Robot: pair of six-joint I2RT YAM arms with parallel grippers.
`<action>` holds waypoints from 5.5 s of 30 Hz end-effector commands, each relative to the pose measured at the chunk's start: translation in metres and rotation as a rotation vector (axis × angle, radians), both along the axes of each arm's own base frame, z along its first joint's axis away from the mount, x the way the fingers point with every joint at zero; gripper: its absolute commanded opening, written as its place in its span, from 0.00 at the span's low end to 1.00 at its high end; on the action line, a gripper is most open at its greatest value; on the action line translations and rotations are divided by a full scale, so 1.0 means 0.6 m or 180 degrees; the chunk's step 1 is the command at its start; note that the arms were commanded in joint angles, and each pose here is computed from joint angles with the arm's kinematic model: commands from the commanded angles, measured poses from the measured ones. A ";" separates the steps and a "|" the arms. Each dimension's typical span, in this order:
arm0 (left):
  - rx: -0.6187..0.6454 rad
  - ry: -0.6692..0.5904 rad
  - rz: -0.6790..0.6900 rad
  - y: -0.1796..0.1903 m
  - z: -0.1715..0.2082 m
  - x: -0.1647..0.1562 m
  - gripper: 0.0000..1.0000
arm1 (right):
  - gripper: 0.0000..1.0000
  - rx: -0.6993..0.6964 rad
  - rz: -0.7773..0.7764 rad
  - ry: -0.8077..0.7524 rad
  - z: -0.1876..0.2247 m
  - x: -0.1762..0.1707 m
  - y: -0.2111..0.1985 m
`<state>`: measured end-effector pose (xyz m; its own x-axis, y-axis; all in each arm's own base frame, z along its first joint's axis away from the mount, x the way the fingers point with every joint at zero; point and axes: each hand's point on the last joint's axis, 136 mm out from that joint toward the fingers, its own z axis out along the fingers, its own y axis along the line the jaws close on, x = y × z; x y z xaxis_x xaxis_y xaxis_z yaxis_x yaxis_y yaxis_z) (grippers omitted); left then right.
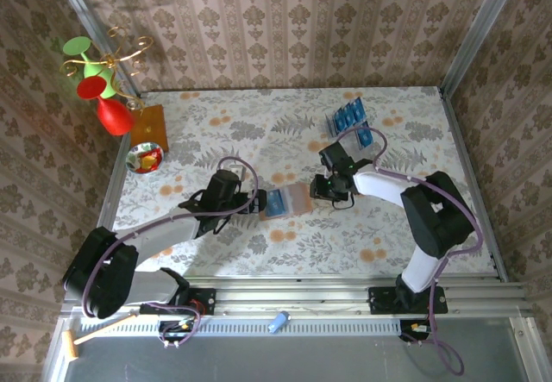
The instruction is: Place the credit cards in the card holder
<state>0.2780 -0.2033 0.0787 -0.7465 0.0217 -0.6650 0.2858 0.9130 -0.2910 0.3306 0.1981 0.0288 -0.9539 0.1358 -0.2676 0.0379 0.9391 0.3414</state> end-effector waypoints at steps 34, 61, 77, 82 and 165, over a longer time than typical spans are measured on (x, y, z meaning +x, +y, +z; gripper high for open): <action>0.0035 0.0259 -0.0493 -0.102 -0.034 0.030 1.00 | 0.00 0.0163 0.0316 -0.0141 0.006 -0.059 0.002; -0.0176 0.0349 -0.0610 -0.148 -0.060 0.017 1.00 | 0.00 0.0381 0.0279 -0.0098 -0.003 -0.040 0.030; -0.0929 0.0003 -0.0510 -0.169 0.044 0.014 1.00 | 0.00 0.0443 0.0270 -0.0065 -0.012 -0.037 0.042; -0.1060 -0.0014 -0.0563 -0.194 0.055 0.010 1.00 | 0.00 0.0463 0.0277 -0.0039 -0.017 -0.037 0.049; 0.0343 0.0354 -0.0267 -0.073 -0.016 0.021 1.00 | 0.00 0.1153 0.0034 -0.0485 -0.025 -0.102 0.096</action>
